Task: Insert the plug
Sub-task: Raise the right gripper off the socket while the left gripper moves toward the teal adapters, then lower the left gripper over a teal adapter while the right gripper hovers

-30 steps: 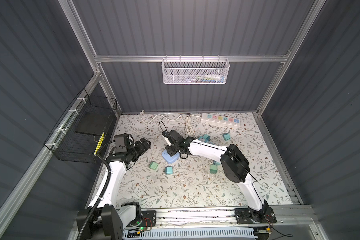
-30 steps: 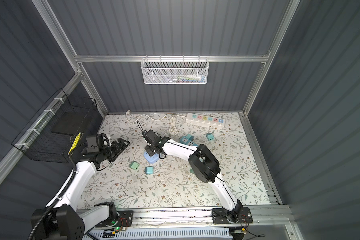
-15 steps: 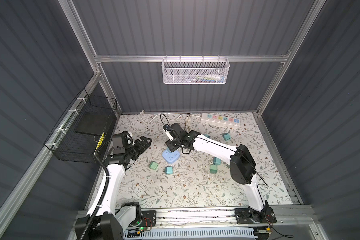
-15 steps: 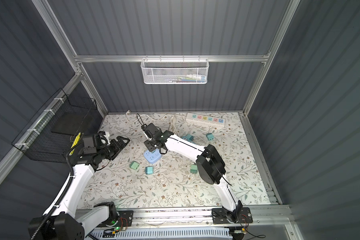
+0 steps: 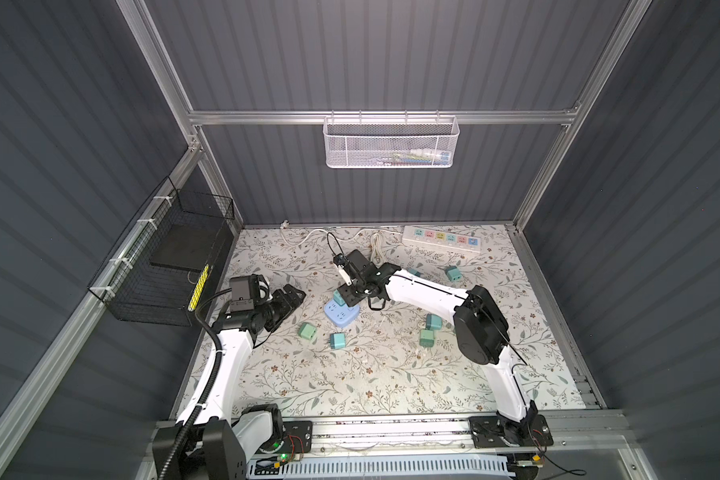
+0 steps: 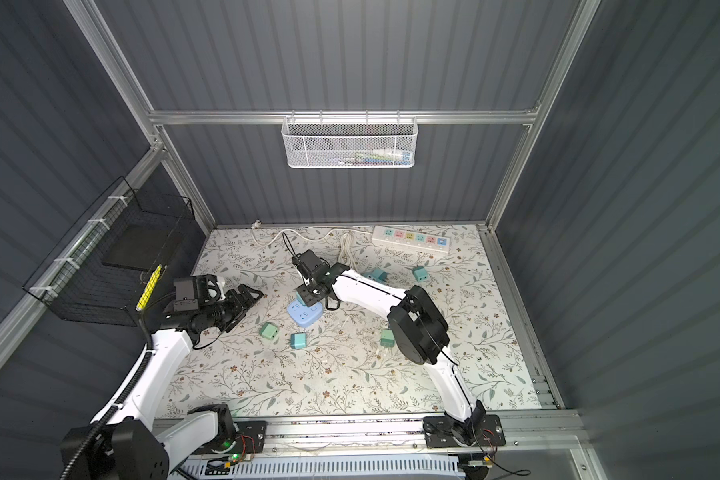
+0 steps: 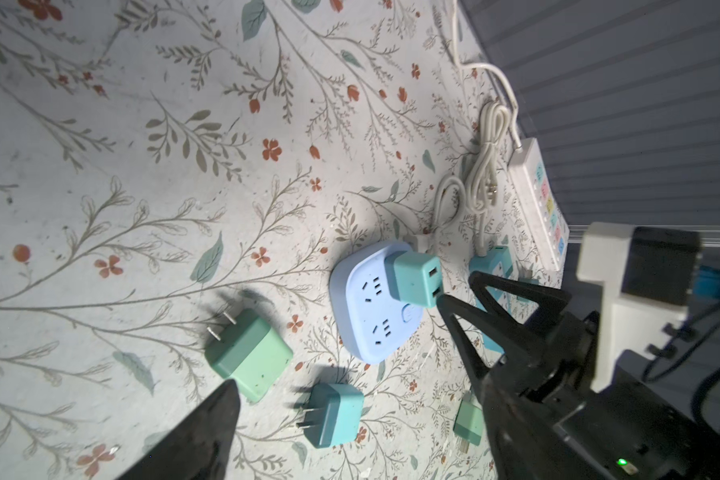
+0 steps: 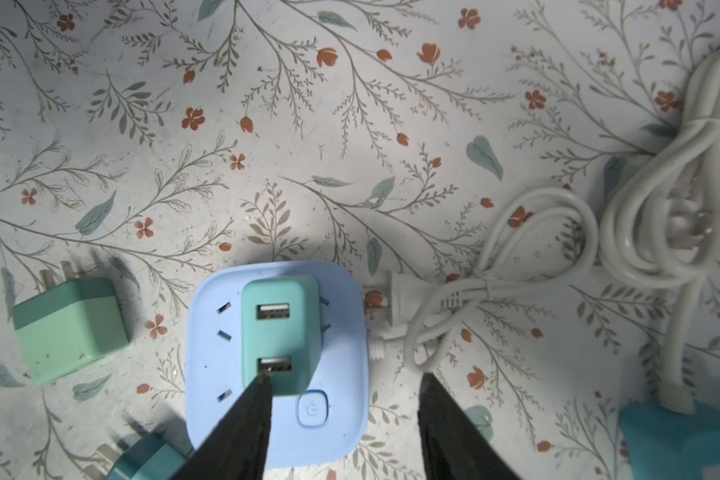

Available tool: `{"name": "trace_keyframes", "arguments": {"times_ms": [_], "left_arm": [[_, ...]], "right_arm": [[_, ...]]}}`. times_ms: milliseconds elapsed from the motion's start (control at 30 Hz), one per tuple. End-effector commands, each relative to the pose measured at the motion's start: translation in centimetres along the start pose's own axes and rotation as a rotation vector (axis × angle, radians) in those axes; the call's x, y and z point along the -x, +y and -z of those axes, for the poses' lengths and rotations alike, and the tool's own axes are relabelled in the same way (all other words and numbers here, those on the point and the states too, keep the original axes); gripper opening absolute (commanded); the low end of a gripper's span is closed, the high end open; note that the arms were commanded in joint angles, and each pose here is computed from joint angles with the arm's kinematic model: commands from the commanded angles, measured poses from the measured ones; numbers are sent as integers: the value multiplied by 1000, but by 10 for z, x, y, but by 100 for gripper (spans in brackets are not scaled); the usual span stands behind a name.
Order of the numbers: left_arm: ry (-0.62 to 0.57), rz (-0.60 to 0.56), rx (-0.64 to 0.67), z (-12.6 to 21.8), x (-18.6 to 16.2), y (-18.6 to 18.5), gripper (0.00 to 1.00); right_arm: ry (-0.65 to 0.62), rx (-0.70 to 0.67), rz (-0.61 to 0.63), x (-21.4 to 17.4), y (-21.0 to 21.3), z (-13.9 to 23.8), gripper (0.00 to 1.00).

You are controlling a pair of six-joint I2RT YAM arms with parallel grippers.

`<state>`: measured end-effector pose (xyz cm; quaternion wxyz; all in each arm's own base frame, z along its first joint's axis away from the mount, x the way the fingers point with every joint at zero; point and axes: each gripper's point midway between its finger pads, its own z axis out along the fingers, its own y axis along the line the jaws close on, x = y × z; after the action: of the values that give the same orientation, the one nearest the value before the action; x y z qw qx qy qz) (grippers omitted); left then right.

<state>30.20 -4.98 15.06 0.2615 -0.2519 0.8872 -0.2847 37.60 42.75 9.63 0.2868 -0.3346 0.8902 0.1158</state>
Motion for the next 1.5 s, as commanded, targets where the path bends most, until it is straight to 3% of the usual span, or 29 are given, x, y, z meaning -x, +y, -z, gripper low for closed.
{"name": "trace_keyframes", "arguments": {"times_ms": [0, 133, 300, 500, 667, 833, 1100, 1467], "left_arm": [[61, 10, 86, -4, -17, 22, 89], [63, -39, 146, -4, -27, 26, 87], [136, -209, 200, -22, -65, 7, 85], [255, -359, 43, -45, -104, -33, 82], [293, -444, 16, -64, -112, -44, 83], [369, -479, 78, -82, -126, -23, 83], [415, -498, 42, -93, -143, -25, 83], [412, -475, 129, -73, -177, -13, 79]], "right_arm": [[22, 4, -3, -8, 0, 4, 57], [-39, -2, 0, 10, -3, 34, 60], [-124, -38, -31, 18, -18, 85, 64], [-144, -76, -137, -25, -43, 129, 76], [-157, -61, -267, -67, -60, 142, 80], [-175, -92, -366, -89, -85, 150, 80], [-193, -82, -382, -85, -96, 152, 81], [-213, -59, -365, -77, -98, 164, 81]]}}
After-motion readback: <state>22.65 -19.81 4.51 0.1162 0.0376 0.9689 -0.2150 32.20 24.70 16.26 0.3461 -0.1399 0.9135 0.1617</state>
